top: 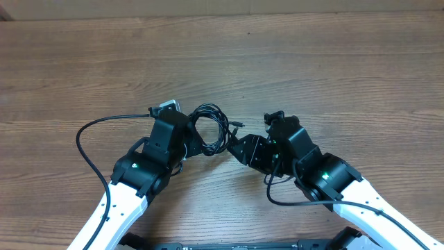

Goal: Untangle cables

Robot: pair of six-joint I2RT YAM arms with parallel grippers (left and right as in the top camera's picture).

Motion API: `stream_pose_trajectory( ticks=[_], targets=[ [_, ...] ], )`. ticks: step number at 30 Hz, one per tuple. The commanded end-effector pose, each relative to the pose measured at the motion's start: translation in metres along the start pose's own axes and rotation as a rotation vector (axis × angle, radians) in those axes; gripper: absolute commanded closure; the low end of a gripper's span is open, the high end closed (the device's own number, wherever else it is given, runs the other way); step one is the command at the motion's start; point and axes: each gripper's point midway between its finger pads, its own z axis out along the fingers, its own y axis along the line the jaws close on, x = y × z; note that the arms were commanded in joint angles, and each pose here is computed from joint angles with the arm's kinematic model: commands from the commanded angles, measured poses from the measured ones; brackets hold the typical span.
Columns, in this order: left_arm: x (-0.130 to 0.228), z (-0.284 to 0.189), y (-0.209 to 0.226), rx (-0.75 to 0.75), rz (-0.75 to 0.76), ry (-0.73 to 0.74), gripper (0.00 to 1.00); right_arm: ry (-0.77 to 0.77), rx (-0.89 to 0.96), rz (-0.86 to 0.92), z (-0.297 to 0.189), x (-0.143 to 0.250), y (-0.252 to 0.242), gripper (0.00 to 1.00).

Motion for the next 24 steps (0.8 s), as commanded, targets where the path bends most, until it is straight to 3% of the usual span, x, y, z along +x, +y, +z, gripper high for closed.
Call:
stream_pose_trajectory(
  ticks=[1,16,24],
  targets=[
    [-0.017,-0.010,-0.003,-0.005,0.013,-0.070,0.96,-0.046,0.052,0.105,0.012,-0.011,-0.010,0.53],
    [-0.017,-0.028,-0.017,-0.051,0.061,-0.114,0.96,-0.033,-0.013,0.137,0.033,-0.009,0.007,0.59],
    [-0.013,-0.035,-0.028,-0.076,0.075,-0.181,0.96,-0.043,0.063,0.250,0.051,0.003,-0.006,0.63]
  ],
)
